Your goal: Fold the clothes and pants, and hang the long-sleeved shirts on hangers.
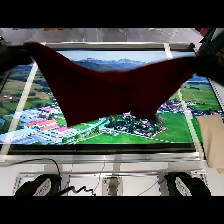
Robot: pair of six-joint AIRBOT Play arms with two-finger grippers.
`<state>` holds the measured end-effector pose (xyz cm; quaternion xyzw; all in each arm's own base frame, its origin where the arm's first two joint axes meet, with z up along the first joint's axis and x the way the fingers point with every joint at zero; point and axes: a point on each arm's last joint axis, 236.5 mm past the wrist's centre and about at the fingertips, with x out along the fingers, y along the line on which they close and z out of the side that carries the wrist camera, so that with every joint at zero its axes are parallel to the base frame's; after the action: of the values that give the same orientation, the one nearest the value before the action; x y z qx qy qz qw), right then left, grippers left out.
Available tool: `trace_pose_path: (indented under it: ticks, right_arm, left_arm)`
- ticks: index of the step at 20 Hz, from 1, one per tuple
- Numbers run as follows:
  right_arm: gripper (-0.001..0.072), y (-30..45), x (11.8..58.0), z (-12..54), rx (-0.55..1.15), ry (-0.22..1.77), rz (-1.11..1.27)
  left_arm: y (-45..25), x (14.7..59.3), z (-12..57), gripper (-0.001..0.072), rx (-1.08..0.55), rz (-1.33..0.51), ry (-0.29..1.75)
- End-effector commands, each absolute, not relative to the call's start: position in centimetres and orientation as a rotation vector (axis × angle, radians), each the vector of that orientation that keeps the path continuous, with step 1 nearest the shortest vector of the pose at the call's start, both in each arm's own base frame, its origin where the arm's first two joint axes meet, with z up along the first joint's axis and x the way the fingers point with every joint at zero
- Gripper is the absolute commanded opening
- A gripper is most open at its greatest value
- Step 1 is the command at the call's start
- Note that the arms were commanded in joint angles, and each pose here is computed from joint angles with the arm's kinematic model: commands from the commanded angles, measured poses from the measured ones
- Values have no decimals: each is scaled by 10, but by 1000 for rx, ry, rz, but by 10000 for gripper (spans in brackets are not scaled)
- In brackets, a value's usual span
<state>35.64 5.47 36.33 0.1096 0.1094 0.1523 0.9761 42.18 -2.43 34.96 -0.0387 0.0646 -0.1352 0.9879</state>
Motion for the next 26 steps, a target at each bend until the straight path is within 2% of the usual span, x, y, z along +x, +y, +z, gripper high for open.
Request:
trace_pose_path:
  ticks: [1, 4, 7, 9, 10, 12, 13, 16, 18, 20, 23, 26]
  right_arm:
    - [12, 51, 295, 461, 126, -36, 271]
    - [12, 53, 252, 505, 63, -159, 252]
    - [12, 52, 221, 531, 12, -238, 222]
    - [10, 52, 220, 535, 11, -245, 221]
    - [9, 49, 231, 530, 10, -224, 215]
    - [9, 39, 271, 508, 21, -136, 200]
    - [9, 36, 302, 484, 38, -45, 207]
    - [10, 33, 389, 367, 114, 350, 252]
    - [11, 34, 422, 278, 155, 635, 295]
    - [11, 35, 443, 199, 205, 866, 329]
    - [11, 29, 476, 108, 287, 1056, 315]
    - [11, 19, 509, 49, 334, 1090, 268]
  left_arm:
    - [-13, 338, 442, 14, -5, -181, -126]
    - [1, 255, 508, 15, 85, -34, -358]
    - [16, 188, 540, 14, 274, 175, -485]
    - [21, 168, 544, 14, 335, 248, -497]
    - [21, 171, 541, 13, 316, 241, -484]
    - [28, 206, 512, 13, 239, 187, -350]
    - [32, 237, 480, 13, 188, 143, -214]
    - [36, 324, 350, 13, 40, -38, 273]
    - [36, 368, 268, 14, -21, -143, 532]
    - [26, 408, 199, 14, -39, -240, 701]
    - [6, 467, 117, 13, -31, -309, 797]
    - [-2, 525, 80, 14, -23, -250, 716]
